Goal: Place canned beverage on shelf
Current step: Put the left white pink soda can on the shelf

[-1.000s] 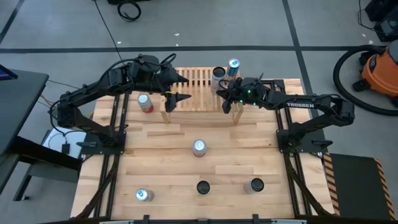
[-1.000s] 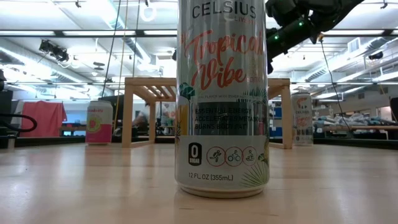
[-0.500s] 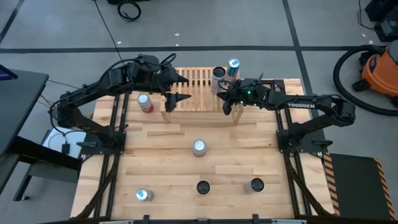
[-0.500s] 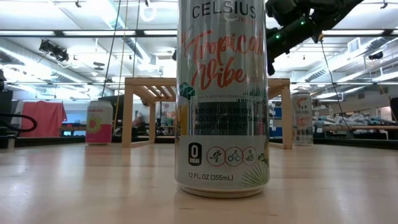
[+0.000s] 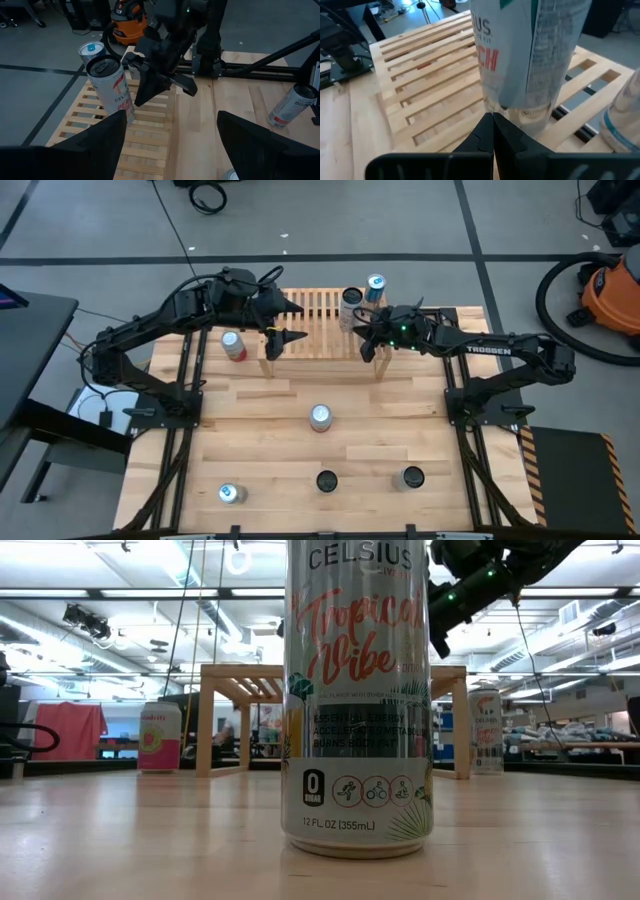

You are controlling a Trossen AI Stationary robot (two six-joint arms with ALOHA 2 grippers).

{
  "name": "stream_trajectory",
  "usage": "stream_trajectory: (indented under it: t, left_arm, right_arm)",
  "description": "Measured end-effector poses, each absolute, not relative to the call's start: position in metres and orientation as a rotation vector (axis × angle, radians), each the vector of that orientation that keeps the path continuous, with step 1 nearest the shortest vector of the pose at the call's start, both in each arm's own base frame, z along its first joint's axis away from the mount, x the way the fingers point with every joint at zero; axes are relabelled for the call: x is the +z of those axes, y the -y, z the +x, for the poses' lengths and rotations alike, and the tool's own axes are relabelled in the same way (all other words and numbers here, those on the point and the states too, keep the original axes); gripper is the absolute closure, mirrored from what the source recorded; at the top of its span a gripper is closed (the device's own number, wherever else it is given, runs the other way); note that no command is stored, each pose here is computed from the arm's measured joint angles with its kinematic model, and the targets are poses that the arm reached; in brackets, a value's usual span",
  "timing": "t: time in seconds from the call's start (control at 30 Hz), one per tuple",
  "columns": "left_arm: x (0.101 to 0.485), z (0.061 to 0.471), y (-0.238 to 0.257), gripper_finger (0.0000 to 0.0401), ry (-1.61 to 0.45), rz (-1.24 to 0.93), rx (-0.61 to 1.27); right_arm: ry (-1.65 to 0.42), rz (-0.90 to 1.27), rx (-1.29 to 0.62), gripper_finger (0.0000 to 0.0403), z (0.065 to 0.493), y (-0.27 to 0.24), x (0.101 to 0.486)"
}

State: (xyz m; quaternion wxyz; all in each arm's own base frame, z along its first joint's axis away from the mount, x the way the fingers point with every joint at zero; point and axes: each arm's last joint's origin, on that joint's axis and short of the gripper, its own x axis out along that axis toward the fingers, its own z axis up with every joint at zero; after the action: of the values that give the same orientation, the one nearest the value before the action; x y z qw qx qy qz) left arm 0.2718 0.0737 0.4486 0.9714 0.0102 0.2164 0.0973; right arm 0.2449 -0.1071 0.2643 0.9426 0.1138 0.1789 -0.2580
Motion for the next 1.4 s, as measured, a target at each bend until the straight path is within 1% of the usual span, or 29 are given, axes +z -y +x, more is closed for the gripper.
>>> stream_trajectory:
  t: [0.2, 0.77, 1.17, 1.4]
  left_arm:
    - [0.449, 0.272, -0.074, 0.0087, -0.437, 0.021, 0.197]
    - [0.449, 0.272, -0.074, 0.0087, -0.437, 0.021, 0.197]
    - [0.449, 0.272, -0.074, 0.0087, -0.437, 0.021, 0.196]
    - [0.448, 0.272, -0.074, 0.0087, -0.439, 0.021, 0.196]
  right_arm:
    - [-0.393, 0.234, -0.565, 0.0398, 0.243, 0.108, 0.262]
    - [-0.360, 0.228, -0.596, 0.0398, 0.243, 0.117, 0.262]
    - [-0.341, 0.240, -0.593, 0.0398, 0.247, 0.119, 0.261]
    - [-0.336, 0.240, -0.515, 0.0398, 0.252, 0.105, 0.263]
